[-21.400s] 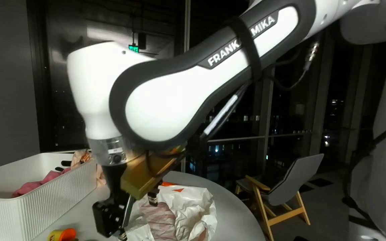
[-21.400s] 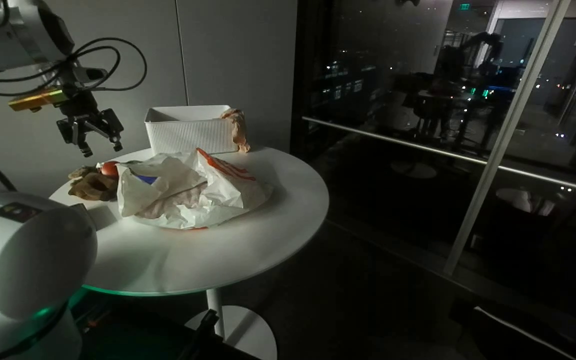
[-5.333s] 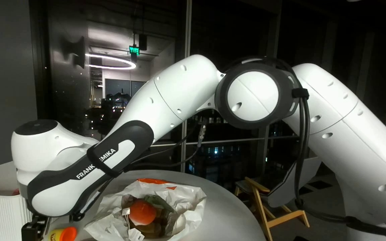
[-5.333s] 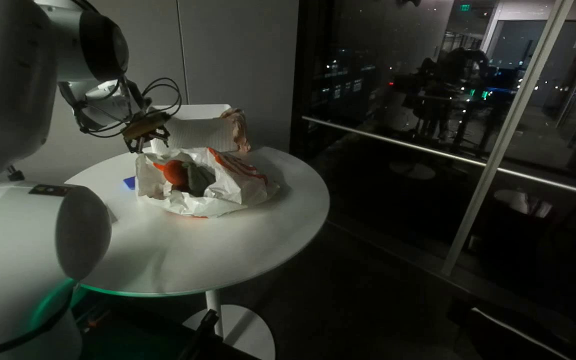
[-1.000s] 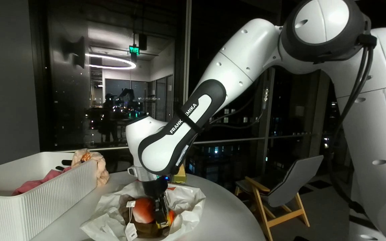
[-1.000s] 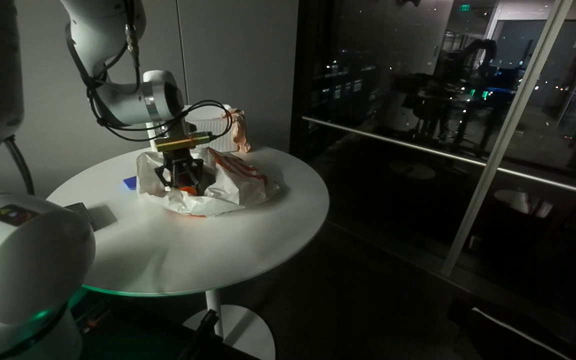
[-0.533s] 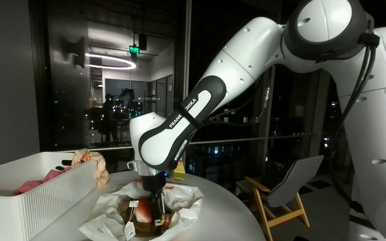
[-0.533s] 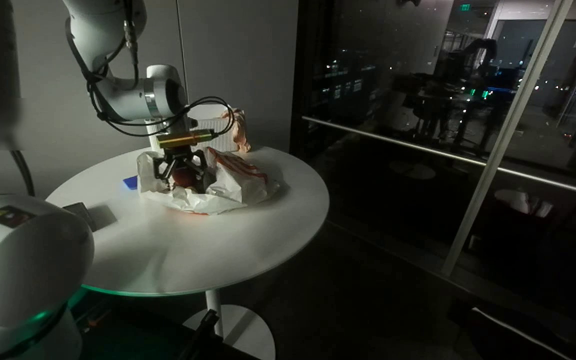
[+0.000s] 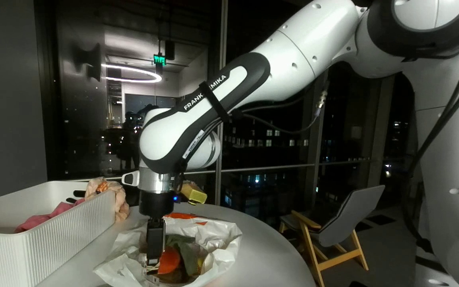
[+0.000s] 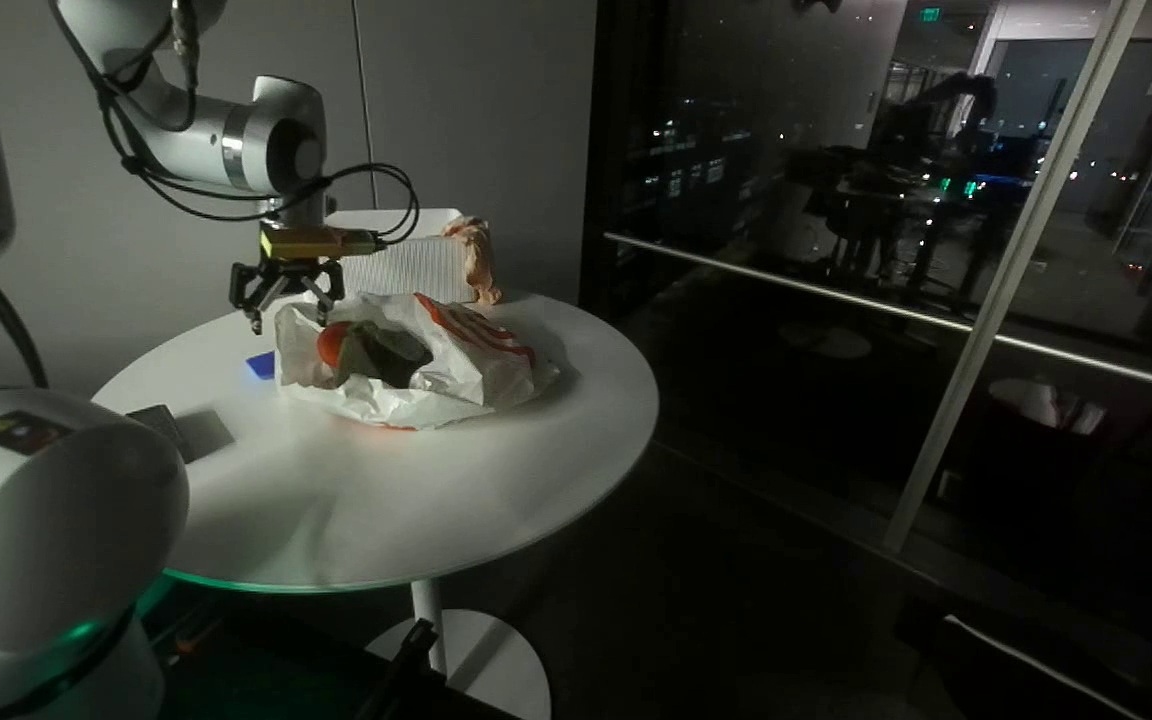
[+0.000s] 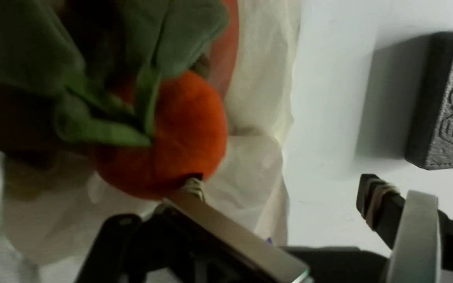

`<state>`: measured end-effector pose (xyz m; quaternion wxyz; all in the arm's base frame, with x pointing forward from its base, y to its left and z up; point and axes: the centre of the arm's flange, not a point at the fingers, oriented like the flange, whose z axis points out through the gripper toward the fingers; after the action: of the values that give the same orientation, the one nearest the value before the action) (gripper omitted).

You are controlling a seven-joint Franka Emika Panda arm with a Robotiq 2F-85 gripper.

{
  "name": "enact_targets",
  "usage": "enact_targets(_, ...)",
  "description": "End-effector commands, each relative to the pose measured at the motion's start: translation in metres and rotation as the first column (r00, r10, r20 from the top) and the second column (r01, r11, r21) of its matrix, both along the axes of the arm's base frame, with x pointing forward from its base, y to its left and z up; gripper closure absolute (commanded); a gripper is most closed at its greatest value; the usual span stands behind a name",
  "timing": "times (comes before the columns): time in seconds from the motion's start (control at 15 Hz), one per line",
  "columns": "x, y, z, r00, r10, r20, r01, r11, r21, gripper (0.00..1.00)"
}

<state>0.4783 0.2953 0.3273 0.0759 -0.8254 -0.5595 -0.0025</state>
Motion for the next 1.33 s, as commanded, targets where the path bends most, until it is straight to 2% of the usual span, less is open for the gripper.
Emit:
enact_targets(0.0, -0.007, 0.037, -0.005, 0.994, 0.108, 0.003, -0.108, 0.994, 0.025, 0.00)
enact_targets(0.2, -0.018, 0.057, -0.013, 0.979, 0.202, 0.010, -0.202, 0.979, 0.026, 0.00)
enact_targets(0.47, -0.023, 0.084, -0.030, 0.921, 0.386, 0.052, -0.386, 0.923, -0.004, 0.00)
enact_targets(0.8, -0.024, 0.104, -0.036, 0.810, 0.544, 0.217, -0.559, 0.829, 0.007, 0.00)
enact_targets(0.93, -0.021, 0.109, -0.041, 0.750, 0.605, 0.267, -0.626, 0.780, -0.012, 0.00)
enact_targets(1.07, -0.019, 0.109, -0.049, 0.690, 0.637, 0.344, -0.660, 0.749, -0.064, 0.00)
enact_targets(1.13, -0.017, 0.110, -0.050, 0.666, 0.655, 0.356, -0.658, 0.741, -0.131, 0.00)
enact_targets(1.27, -0.017, 0.105, -0.047, 0.615, 0.711, 0.341, -0.669, 0.700, -0.251, 0.00)
